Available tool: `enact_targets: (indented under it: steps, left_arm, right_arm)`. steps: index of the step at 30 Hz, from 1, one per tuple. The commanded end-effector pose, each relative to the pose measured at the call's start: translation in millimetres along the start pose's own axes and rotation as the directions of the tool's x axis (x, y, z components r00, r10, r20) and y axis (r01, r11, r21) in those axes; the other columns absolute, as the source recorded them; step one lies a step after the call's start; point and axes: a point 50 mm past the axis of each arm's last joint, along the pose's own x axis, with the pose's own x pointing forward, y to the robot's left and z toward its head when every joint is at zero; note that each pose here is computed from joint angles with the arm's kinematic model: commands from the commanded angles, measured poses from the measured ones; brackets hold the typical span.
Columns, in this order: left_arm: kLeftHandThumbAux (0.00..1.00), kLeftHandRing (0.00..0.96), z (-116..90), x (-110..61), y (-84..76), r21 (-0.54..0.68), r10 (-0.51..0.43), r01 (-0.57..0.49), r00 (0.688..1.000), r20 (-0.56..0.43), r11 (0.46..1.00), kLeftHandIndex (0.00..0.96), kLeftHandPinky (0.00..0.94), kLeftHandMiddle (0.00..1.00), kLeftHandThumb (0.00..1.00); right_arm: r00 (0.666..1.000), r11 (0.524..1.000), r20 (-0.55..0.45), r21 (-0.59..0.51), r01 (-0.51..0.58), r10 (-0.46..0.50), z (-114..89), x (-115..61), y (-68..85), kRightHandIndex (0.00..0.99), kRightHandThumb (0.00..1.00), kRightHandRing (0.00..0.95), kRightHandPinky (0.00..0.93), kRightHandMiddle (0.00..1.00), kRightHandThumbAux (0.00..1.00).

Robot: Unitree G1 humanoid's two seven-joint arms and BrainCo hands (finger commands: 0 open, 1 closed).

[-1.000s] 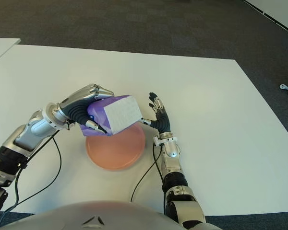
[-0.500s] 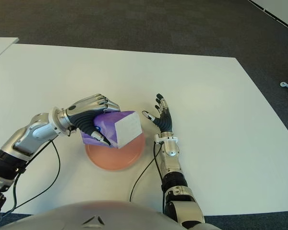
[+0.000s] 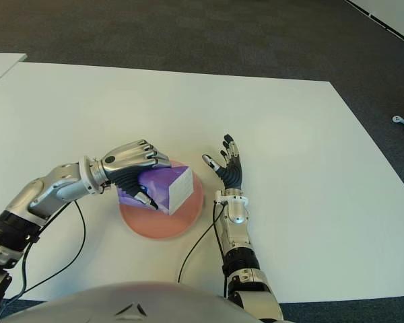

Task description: Put the tissue paper into the plate.

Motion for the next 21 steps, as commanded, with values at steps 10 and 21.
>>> enact_targets:
  steps: [10,21]
  left_arm:
    - [0.671,0.825,-11.2,1.5,-52.9,0.23,-0.063,0.063,0.998,-0.007,0.971,0.394,0.817,0.538,0.85]
    - [0.67,0.826,-12.9,-0.8,-56.5,0.298,-0.124,0.111,0.992,0.023,0.948,0.394,0.824,0.539,0.85]
  right_arm:
    - [0.897,0.977,-0.405,0.04,0.211,-0.177,-65.5,-59.6,-11.1,0.0,0.017,0.0,0.0,0.0,0.694]
    - [0.881,0.957,-0.418,0.078,0.279,-0.223,-71.7,-60.4,-14.8,0.0,0.0,0.0,0.0,0.0,0.613]
